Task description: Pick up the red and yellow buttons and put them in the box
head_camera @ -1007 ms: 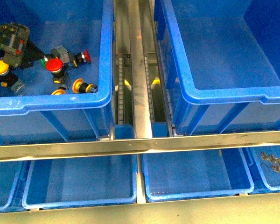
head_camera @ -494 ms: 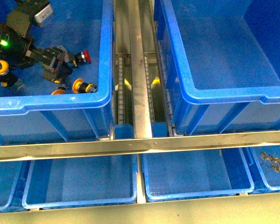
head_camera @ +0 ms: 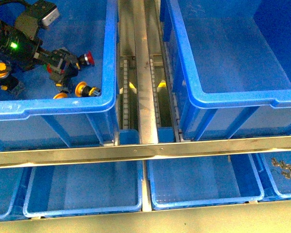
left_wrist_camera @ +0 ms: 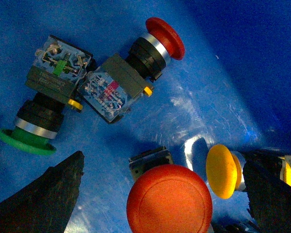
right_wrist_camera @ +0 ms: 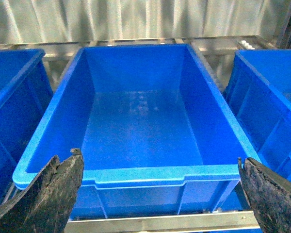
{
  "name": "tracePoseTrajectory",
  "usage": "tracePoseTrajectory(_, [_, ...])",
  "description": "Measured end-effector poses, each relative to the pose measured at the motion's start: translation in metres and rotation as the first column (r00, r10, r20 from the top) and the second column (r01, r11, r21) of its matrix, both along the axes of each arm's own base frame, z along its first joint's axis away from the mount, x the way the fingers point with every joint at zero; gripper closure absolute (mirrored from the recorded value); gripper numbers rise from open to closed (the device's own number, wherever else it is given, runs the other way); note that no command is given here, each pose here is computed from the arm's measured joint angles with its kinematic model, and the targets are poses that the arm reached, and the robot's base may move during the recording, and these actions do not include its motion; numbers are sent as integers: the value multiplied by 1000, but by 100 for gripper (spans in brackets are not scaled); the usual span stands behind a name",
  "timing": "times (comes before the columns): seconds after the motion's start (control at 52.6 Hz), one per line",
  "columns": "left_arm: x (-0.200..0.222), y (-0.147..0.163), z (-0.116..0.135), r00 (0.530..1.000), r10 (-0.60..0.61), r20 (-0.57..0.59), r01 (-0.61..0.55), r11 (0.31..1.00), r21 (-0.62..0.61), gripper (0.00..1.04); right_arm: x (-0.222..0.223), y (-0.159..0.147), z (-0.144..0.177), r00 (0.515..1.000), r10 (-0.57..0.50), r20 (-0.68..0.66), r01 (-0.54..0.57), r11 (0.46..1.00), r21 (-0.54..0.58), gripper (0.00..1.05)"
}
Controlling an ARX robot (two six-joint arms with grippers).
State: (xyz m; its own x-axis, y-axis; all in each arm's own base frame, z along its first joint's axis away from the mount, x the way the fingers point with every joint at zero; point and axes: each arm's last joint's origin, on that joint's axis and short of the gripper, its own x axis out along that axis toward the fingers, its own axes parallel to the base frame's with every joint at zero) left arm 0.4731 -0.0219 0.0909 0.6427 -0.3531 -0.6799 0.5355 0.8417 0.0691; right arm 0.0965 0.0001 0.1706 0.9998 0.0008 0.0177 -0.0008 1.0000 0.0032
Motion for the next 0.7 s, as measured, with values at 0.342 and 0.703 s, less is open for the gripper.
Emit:
tracePoseTrajectory(0.342, [0, -1, -8, 1000, 7, -26, -8, 1000, -15, 45, 0, 0, 0, 1000, 0, 0, 0, 1000, 0, 6])
tracePoseTrajectory(0.703, [-7, 8, -6, 998, 68, -11, -69, 994, -90, 70, 0, 0, 0, 1000, 0, 0, 0, 1000, 0, 6])
